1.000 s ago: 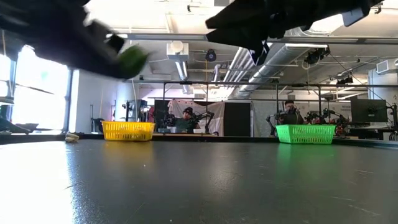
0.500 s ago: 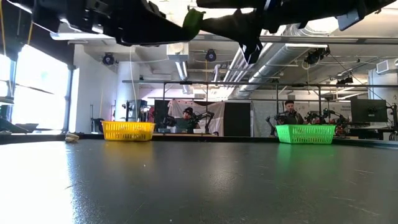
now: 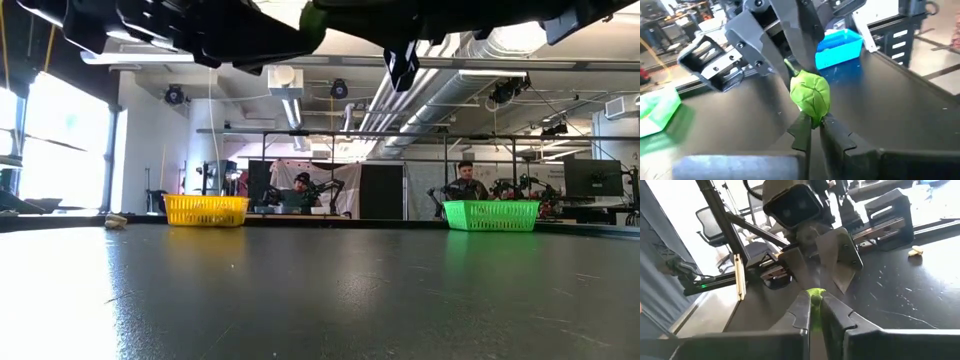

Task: Sort produce into baskets
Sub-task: Put the green bell pepper into the blue bin, then put the brown mushroom into the yellow bin

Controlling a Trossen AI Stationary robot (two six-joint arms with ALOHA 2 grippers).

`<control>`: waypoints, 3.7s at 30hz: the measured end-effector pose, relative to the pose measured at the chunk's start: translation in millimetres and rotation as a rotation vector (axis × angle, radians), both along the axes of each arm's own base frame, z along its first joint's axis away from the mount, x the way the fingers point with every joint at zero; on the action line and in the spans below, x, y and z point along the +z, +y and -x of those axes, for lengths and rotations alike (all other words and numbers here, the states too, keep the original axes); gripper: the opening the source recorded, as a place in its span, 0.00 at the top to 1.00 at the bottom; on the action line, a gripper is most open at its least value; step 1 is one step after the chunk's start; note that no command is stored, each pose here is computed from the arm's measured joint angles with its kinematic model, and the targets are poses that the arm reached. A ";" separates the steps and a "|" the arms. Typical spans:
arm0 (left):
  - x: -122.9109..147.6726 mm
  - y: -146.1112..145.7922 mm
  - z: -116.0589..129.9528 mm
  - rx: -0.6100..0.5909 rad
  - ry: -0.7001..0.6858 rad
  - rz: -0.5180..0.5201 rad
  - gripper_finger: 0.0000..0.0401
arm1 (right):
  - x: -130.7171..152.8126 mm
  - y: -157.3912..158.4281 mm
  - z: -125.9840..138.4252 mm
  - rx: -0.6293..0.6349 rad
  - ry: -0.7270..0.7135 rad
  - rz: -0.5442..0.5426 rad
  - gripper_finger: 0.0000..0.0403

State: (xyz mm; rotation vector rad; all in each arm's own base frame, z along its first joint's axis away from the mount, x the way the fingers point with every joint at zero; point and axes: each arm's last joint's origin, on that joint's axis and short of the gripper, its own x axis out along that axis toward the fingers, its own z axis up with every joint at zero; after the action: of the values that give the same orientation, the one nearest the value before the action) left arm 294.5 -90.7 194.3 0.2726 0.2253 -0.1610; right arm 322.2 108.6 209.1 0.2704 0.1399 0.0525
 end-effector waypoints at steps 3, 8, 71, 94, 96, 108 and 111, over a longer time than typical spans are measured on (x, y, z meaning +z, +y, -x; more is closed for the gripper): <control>-1.8 1.1 0.4 0.038 0.019 0.003 0.90 | 1.5 -0.5 0.6 0.003 -0.002 -0.001 0.98; -3.6 3.1 0.8 0.080 0.042 0.003 0.76 | 19.1 -0.6 8.8 0.029 -0.033 0.001 0.99; -39.7 203.4 125.3 0.805 1.147 0.169 0.61 | -16.1 90.7 208.9 -0.400 1.571 -0.793 0.57; -66.2 236.6 134.0 1.083 1.501 0.113 0.61 | -16.2 90.8 208.4 -0.400 1.559 -0.794 0.53; -62.9 237.4 132.8 1.083 1.508 0.119 0.61 | -16.1 90.8 208.4 -0.400 1.559 -0.794 0.53; -46.4 232.2 136.0 1.139 1.627 0.283 0.61 | -16.2 90.5 208.6 -0.405 1.557 -0.791 0.53; -46.0 231.7 137.9 1.136 1.645 0.291 0.61 | -16.2 90.5 208.5 -0.404 1.557 -0.791 0.53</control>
State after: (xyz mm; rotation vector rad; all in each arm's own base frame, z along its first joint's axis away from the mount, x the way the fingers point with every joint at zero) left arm 156.6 140.9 148.3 -0.3778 1.9131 0.7690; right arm 113.6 199.1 192.9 1.0866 1.6274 -0.5380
